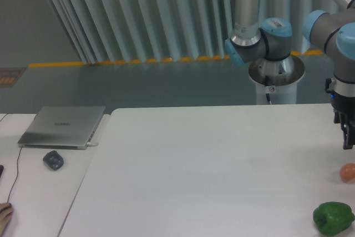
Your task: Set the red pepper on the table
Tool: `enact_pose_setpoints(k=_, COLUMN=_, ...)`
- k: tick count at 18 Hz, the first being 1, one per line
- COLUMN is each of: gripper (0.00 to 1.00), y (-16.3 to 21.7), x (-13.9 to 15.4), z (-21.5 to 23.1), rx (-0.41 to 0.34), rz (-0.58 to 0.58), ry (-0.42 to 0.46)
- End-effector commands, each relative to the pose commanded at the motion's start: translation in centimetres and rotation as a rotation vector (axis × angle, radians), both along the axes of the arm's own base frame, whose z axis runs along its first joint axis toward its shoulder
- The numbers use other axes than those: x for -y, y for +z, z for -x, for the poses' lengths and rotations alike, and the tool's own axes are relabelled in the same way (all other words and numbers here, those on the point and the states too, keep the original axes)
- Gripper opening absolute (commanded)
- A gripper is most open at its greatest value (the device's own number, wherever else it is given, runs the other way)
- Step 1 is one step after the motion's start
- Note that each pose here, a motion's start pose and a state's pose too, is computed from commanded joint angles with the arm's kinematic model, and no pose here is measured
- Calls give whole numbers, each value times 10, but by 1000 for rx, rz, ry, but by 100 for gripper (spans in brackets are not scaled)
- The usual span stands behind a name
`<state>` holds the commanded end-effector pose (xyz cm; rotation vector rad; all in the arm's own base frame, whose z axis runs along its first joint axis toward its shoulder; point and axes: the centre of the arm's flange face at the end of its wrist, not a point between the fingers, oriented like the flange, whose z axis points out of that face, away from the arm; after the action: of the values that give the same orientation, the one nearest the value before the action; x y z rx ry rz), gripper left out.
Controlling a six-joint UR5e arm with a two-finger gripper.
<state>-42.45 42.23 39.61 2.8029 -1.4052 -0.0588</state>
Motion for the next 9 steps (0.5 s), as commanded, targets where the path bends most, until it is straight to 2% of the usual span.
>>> enact_pose_setpoints(k=9, gripper=100, y=-4, x=6, z=4, rx=6, rz=5, ry=20)
